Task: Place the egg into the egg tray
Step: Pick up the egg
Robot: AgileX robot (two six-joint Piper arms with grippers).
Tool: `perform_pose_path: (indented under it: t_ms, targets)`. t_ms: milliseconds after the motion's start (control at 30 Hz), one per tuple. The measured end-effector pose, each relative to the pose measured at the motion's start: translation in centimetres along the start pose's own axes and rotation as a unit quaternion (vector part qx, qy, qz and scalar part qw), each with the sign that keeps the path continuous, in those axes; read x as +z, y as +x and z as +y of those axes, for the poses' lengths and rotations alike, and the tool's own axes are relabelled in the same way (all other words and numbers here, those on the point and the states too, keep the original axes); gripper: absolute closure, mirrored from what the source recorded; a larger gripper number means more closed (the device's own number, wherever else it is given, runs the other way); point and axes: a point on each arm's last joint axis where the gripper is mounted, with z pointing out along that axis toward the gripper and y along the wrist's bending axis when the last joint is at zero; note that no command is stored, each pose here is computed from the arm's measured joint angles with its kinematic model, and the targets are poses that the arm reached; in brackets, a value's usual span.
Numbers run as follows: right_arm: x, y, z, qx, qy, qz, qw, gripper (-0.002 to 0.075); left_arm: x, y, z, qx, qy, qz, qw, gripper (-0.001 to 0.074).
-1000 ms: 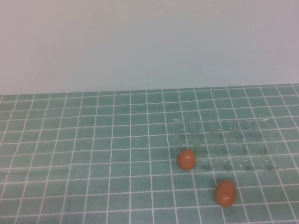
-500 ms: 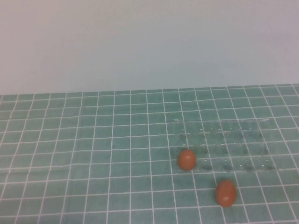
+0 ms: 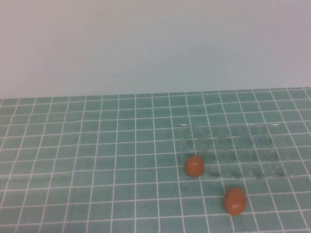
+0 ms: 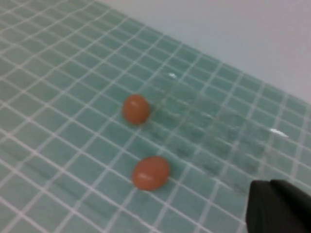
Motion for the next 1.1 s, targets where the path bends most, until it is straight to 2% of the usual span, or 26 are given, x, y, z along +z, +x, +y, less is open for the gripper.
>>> perform_pose_path:
  t_ms: [133,267,367,533,700,867,1100]
  targets:
    - [1.6,-1.8,0.1,0.070,-0.083,-0.022,0.994,0.0728,0.0,0.0,0.0,0.000,0.000,0.000,1.000,0.0736]
    - [3.0,-3.7,-0.6,0.164,-0.110,-0.090,0.976,0.0728,0.0,0.0,0.0,0.000,0.000,0.000,1.000,0.0736]
    - [3.8,-4.6,-1.0,0.170,-0.127,-0.109,0.971,0.0728,0.0,0.0,0.0,0.000,0.000,0.000,1.000,0.0736]
    - [6.2,-4.7,-1.8,0.185,-0.161,-0.054,0.968,0.0728,0.0,0.0,0.0,0.000,0.000,0.000,1.000,0.0736]
    - [7.1,-4.8,-2.9,0.166,-0.129,0.026,0.977,0.0727,0.0,0.0,0.0,0.000,0.000,0.000,1.000,0.0736]
    - [5.8,-5.8,-3.9,0.125,-0.066,0.101,0.985,0.0727,0.0,0.0,0.0,0.000,0.000,0.000,1.000,0.0736]
    - [3.1,-7.5,-5.3,0.093,0.009,0.209,0.973,0.0727,0.0,0.0,0.0,0.000,0.000,0.000,1.000,0.0736]
